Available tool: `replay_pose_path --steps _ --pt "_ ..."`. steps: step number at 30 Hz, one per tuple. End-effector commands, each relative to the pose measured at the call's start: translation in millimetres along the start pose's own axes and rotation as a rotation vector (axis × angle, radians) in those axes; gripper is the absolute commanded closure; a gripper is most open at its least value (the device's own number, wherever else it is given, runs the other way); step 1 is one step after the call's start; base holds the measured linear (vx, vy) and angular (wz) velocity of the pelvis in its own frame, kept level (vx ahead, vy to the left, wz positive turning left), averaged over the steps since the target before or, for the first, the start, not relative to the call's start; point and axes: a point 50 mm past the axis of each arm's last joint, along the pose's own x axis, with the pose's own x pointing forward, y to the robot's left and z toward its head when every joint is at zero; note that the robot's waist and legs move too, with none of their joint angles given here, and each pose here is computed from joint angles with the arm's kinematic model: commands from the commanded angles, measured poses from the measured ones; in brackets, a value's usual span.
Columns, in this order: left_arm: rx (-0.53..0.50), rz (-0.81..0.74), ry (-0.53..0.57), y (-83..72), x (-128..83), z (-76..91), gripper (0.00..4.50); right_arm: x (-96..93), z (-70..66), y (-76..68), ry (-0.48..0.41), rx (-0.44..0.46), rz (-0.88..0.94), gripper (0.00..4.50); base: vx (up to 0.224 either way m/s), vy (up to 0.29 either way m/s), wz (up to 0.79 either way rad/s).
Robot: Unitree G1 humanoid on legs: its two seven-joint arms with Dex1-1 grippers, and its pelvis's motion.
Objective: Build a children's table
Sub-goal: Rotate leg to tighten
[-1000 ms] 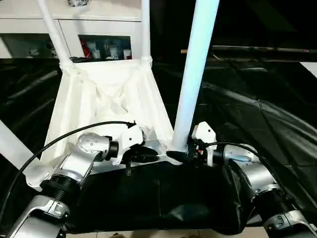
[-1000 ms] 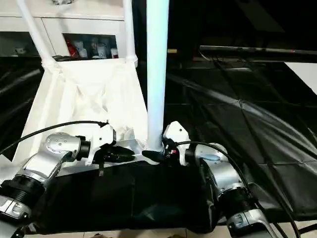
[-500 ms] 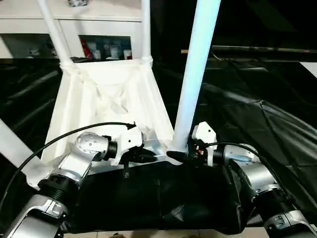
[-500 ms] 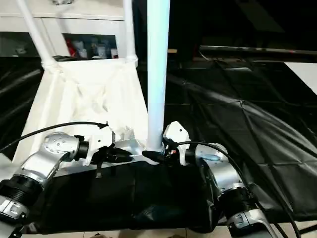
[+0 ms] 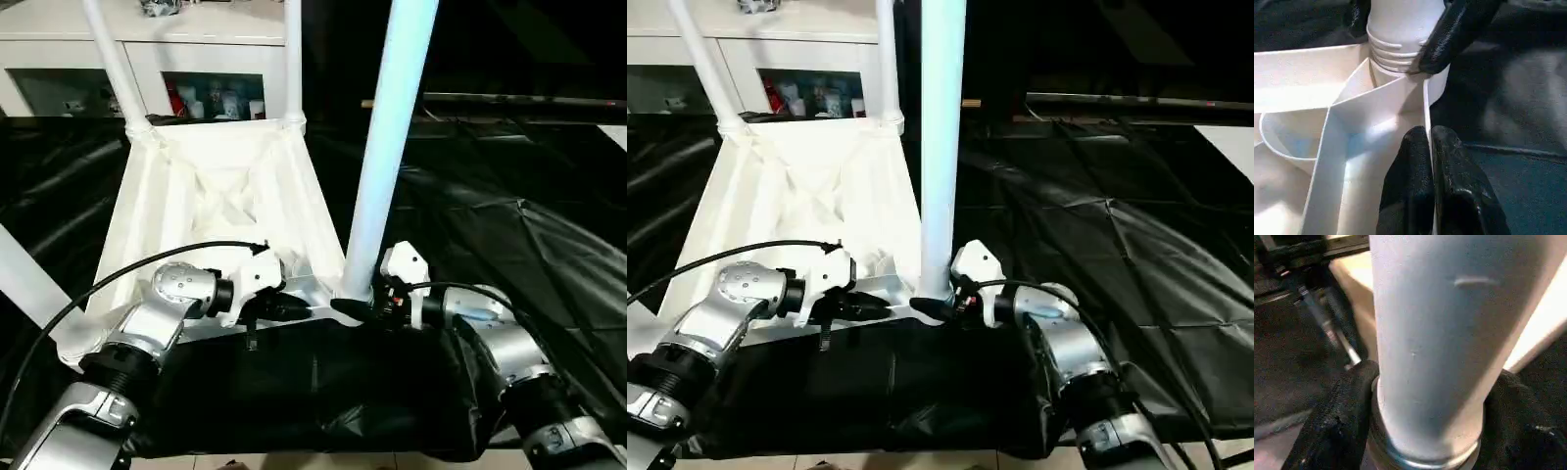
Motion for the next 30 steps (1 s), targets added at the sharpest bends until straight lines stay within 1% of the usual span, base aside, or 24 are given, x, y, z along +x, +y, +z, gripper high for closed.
replay_pose_path --steps 1,3,4,5,6,7,8,9,11,12,13,14,15,16,17,18,19,21,22,23,25,27,28,30 --pt "-0.080 0.013 0.075 -10.5 18.7 -17.4 4.50 -2.4 -6.8 -10.3 0.001 0.052 -0.208 1.78 0.000 0.000 0.00" --pt "-0.079 0.030 0.065 -11.6 28.1 -11.5 4.50 1.8 -9.5 -8.9 -0.003 0.080 -0.287 1.78 0.000 0.000 0.00" --pt "-0.074 0.033 0.059 -13.7 36.9 -5.8 4.50 6.4 -10.9 -6.1 -0.008 0.104 -0.338 1.78 0.000 0.000 0.00" --pt "-0.071 0.036 0.058 -14.8 41.3 -2.9 4.50 8.8 -11.5 -4.4 -0.011 0.117 -0.362 1.78 0.000 0.000 0.00" --pt "-0.062 0.073 0.060 -14.7 51.2 3.2 4.50 13.6 -13.4 -2.9 -0.002 0.138 -0.437 1.78 0.000 0.000 0.00" --pt "-0.061 0.076 0.060 -14.7 51.8 3.7 4.50 13.9 -13.6 -2.8 -0.001 0.139 -0.442 1.78 0.000 0.000 0.00" --pt "-0.063 0.135 0.054 -14.5 65.8 12.6 4.50 21.5 -15.4 0.2 0.015 0.166 -0.531 1.78 0.000 0.000 0.00" --pt "-0.068 0.152 0.046 -15.4 72.7 17.0 4.50 26.2 -14.7 2.6 0.017 0.175 -0.558 1.78 0.000 0.000 0.00" --pt "-0.072 0.159 0.038 -17.2 79.2 21.1 4.50 32.0 -12.6 6.2 0.011 0.180 -0.572 1.78 0.000 0.000 0.00" --pt "-0.072 0.159 0.038 -17.3 79.3 21.1 4.50 32.2 -12.5 6.3 0.010 0.180 -0.572 1.78 0.000 0.000 0.00" --pt "-0.070 0.153 0.034 -17.8 79.9 22.3 4.50 36.8 -5.7 10.5 -0.029 0.164 -0.528 1.78 0.000 0.000 0.00" --pt "-0.070 0.149 0.030 -17.3 78.1 22.9 4.50 37.2 0.6 11.8 -0.069 0.138 -0.492 1.78 0.000 0.000 0.00" --pt "-0.070 0.149 0.030 -17.3 78.1 22.9 4.50 37.2 0.6 11.8 -0.069 0.138 -0.492 1.78 0.000 0.000 0.00" --pt "-0.065 0.148 0.030 -16.5 76.2 22.8 4.50 36.0 4.2 11.3 -0.096 0.129 -0.480 1.24 0.000 0.000 0.00" --pt "-0.062 0.142 0.033 -15.7 72.9 21.8 4.50 34.2 7.0 10.3 -0.117 0.135 -0.460 1.10 0.000 0.000 0.00" --pt "-0.062 0.142 0.033 -15.7 72.9 21.8 4.50 34.2 7.0 10.3 -0.117 0.135 -0.460 1.08 0.000 0.000 0.00" --pt "-0.061 0.133 0.040 -13.0 63.4 18.0 4.50 28.2 13.6 5.6 -0.142 0.106 -0.417 1.01 0.000 0.000 0.00" --pt "-0.062 0.131 0.043 -12.3 60.6 16.7 4.50 26.5 15.4 4.4 -0.144 0.093 -0.402 0.76 0.000 0.000 0.00" --pt "-0.056 0.102 0.037 -11.8 52.6 13.1 4.50 18.8 20.1 -1.6 -0.159 0.084 -0.367 0.67 0.000 0.000 0.00" --pt "-0.058 0.093 0.034 -11.7 50.3 12.1 4.50 16.5 21.4 -3.2 -0.164 0.082 -0.354 0.67 0.000 0.000 0.00" --pt "-0.051 0.056 0.021 -11.5 40.7 8.7 4.50 5.7 25.6 -7.4 -0.176 0.069 -0.269 0.67 0.000 0.000 0.00" --pt "-0.046 0.006 0.014 -12.6 31.6 5.2 4.50 -4.2 26.1 -6.3 -0.159 0.062 -0.148 0.67 0.000 0.000 0.00" --pt "-0.037 -0.043 -0.001 -14.2 24.1 3.3 4.50 -12.2 23.8 -3.2 -0.124 0.041 -0.046 0.67 0.000 0.000 0.00" --pt "-0.037 -0.051 -0.005 -14.4 22.8 3.1 4.50 -13.6 23.4 -2.7 -0.117 0.037 -0.029 0.67 0.029 -0.008 0.04"
